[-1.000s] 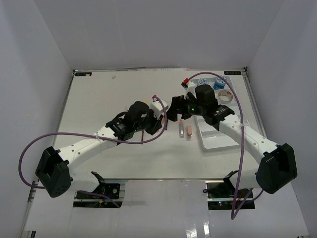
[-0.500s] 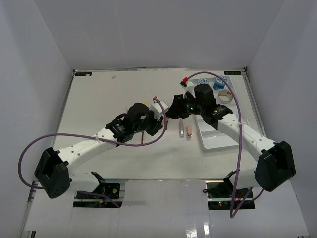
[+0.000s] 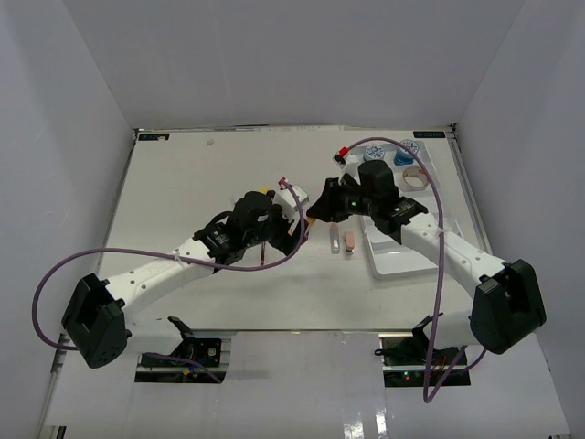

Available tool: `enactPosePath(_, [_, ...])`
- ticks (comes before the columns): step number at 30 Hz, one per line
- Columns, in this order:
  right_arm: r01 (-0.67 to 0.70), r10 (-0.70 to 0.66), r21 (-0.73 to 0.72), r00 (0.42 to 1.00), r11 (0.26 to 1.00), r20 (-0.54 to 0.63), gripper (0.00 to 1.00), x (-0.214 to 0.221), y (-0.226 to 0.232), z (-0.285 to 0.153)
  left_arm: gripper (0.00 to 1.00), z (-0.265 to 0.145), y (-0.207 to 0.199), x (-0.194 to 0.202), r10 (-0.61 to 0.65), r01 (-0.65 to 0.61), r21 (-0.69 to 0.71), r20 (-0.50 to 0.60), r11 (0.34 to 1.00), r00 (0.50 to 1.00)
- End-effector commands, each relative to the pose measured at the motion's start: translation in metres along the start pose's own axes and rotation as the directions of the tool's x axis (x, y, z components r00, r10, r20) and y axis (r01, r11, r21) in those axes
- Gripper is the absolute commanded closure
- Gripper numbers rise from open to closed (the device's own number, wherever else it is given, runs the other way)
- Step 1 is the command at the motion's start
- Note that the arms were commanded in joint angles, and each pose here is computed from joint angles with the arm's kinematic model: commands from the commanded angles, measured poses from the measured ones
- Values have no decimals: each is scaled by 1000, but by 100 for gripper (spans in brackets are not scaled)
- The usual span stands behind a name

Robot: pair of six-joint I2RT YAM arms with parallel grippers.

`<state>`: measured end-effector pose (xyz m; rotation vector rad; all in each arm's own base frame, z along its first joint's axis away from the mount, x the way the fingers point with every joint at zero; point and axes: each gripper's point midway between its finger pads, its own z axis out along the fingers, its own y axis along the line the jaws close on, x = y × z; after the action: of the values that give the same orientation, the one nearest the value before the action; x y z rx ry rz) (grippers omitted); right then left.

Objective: Sort the stationery into containers
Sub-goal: Pick up the pen from the center of the board, then place the pen in the storage box.

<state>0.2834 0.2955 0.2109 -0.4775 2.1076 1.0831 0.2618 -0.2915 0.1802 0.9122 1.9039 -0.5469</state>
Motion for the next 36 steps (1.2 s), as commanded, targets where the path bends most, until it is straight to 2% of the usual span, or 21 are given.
enactPosePath(1, [29, -32, 56, 998, 998, 51, 90, -7, -12, -10, 11, -7, 4, -20, -23, 26, -40, 67, 999, 997])
enactPosePath(3, [24, -35, 116, 996, 993, 87, 90, -16, -30, -19, 2, -8, 8, -19, -60, 64, -60, 63, 996, 996])
enactPosePath(8, [-5, -40, 301, 989, 953, 143, 90, -31, -91, -50, 2, -12, 32, -21, -167, 173, -108, 69, 979, 984])
enactPosePath(10, [-30, -31, 360, 986, 933, 163, 91, -35, -114, -64, 2, -18, 59, -18, -241, 250, -141, 76, 958, 967])
enactPosePath(12, [-78, -9, 421, 980, 904, 201, 91, -42, -144, -85, 2, -28, 90, -12, -337, 349, -189, 96, 918, 937])
enactPosePath(18, [-210, 66, 525, 958, 825, 279, 91, -54, -217, -133, 2, -54, 154, 20, -460, 491, -360, 174, 793, 871])
enactPosePath(23, [-260, 130, 538, 955, 801, 268, 91, -44, -254, -138, 2, -63, 175, 39, -465, 485, -474, 167, 735, 869])
enactPosePath(33, [-303, 232, 505, 952, 808, 200, 91, -25, -292, -112, 2, -69, 184, 47, -456, 468, -534, 165, 705, 875])
enactPosePath(36, [-318, 258, 508, 948, 801, 188, 88, -17, -301, -108, 2, -67, 184, 50, -464, 468, -533, 153, 705, 873])
